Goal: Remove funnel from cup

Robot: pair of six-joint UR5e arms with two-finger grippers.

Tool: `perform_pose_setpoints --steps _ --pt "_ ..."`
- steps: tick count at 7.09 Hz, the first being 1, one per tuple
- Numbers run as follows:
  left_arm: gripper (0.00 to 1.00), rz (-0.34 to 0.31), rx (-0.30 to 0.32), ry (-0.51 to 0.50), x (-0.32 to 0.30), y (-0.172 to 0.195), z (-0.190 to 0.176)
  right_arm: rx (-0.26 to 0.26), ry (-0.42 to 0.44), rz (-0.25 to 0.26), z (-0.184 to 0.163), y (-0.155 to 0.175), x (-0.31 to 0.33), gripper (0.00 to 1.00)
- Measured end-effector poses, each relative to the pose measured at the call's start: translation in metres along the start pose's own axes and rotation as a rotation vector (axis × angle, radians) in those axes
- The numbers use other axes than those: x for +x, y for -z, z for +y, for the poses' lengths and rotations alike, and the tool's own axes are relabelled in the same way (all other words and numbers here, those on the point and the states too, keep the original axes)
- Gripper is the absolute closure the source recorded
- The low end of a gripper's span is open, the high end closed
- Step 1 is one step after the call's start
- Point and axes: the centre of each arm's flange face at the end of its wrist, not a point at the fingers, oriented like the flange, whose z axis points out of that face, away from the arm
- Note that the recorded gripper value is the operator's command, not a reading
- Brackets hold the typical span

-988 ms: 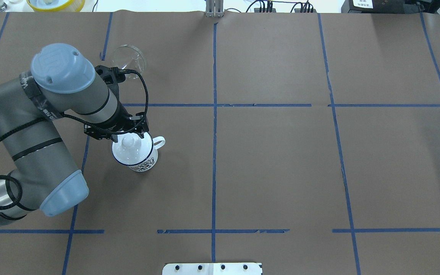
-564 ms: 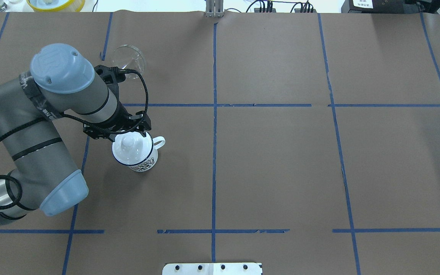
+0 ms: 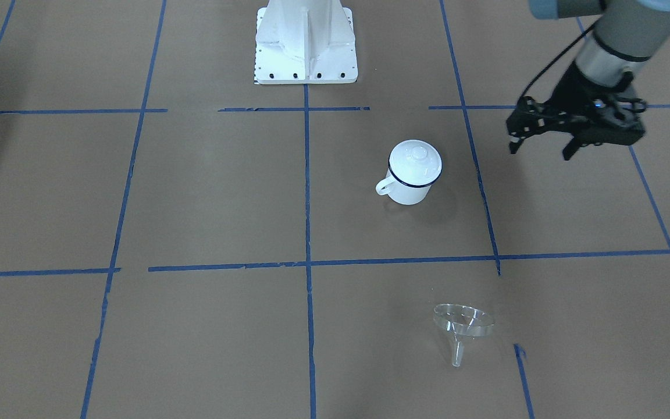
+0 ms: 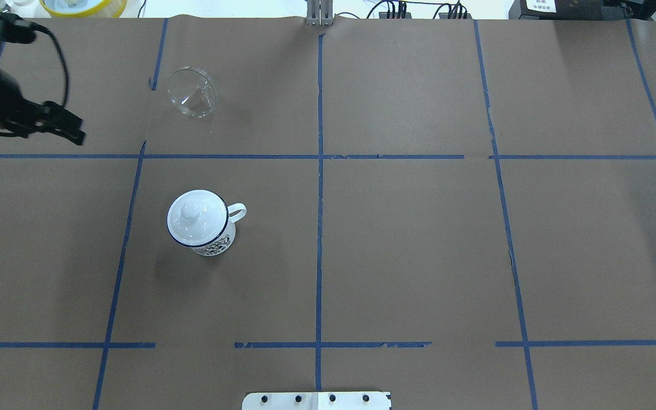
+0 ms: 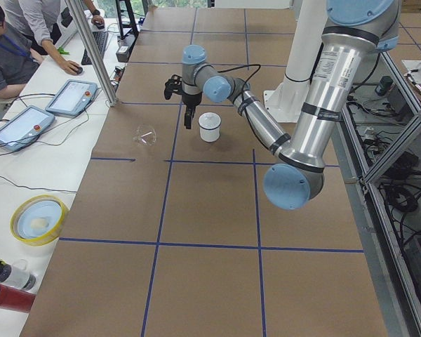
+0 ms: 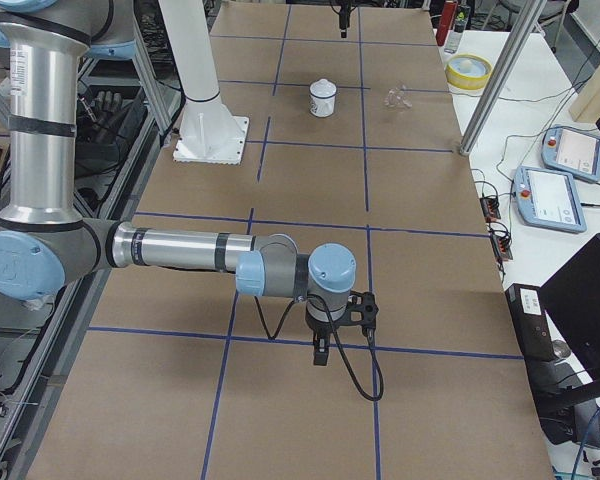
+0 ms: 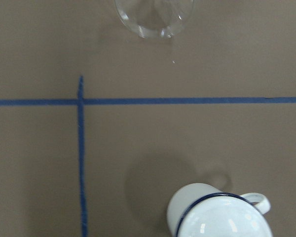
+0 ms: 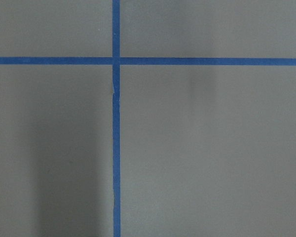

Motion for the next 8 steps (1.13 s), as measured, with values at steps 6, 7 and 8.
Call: perform_pose_setpoints --steps 6,7,8 --pt "0.0 -0.029 -0.131 0.023 -0.339 -0.002 0.118 0.001 0.001 0.0 0.0 0.001 0.0 0.0" --pt "0.0 -0.029 -0.138 0.041 -0.346 -0.005 0.123 0.001 0.001 0.0 0.0 0.0 0.0 0.0" --pt "0.0 -0.031 -0.144 0.054 -0.35 -0.006 0.125 0.001 0.001 0.0 0.0 0.0 0.0 0.0"
